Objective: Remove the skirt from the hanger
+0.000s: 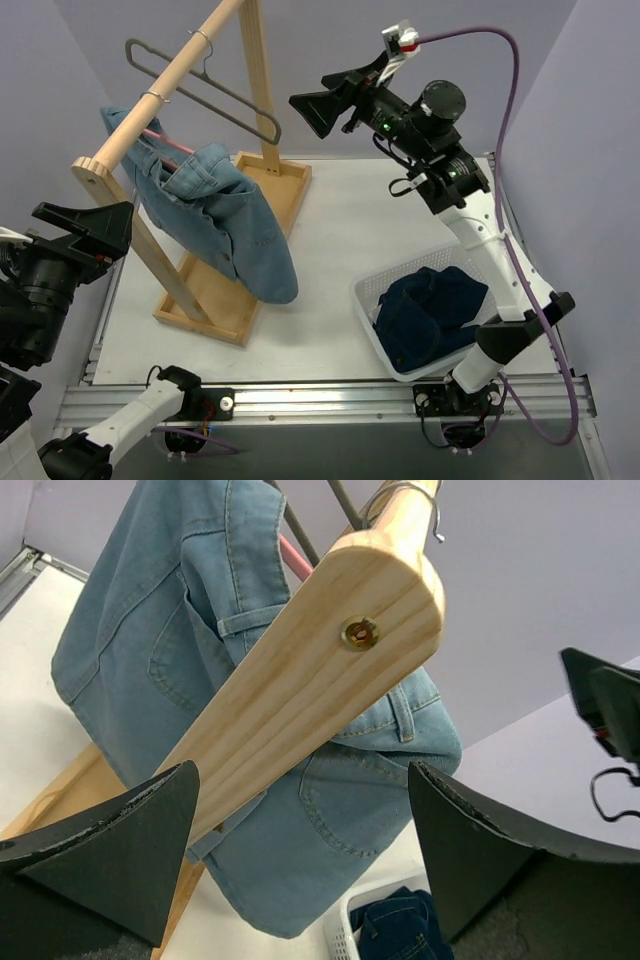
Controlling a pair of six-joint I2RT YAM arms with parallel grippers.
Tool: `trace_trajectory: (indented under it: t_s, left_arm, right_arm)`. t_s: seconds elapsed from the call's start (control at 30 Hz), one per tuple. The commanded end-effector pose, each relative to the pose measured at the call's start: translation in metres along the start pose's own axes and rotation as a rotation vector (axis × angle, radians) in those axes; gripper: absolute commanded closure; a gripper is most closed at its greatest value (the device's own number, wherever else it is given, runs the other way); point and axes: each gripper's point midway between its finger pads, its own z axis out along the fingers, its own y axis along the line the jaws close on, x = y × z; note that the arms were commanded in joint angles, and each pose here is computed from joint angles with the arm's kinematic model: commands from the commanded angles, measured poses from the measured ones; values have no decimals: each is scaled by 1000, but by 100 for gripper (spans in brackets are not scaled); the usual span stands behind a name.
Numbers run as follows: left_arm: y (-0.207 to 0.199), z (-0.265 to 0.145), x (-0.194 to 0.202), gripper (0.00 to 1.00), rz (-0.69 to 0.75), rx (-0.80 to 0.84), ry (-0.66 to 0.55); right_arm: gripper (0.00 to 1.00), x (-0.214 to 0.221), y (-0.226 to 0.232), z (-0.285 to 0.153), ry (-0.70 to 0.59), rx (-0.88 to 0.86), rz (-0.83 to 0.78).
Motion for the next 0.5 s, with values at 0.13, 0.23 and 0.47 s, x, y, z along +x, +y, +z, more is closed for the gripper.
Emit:
trace_trajectory:
  t_s: [0.13,0.23,0.47]
  left_arm:
    - [4,-4,7,6,-34,7,8]
    - [6,-4,8,6,-37,-1,13]
    - [6,-5,8,6,-40,-2,11]
  right_arm:
    - [2,-16,62,-11,-12,-198,-10]
    - [2,-3,93,-7,16,-278,3]
    - [3,47,144,7,141,-354,-31]
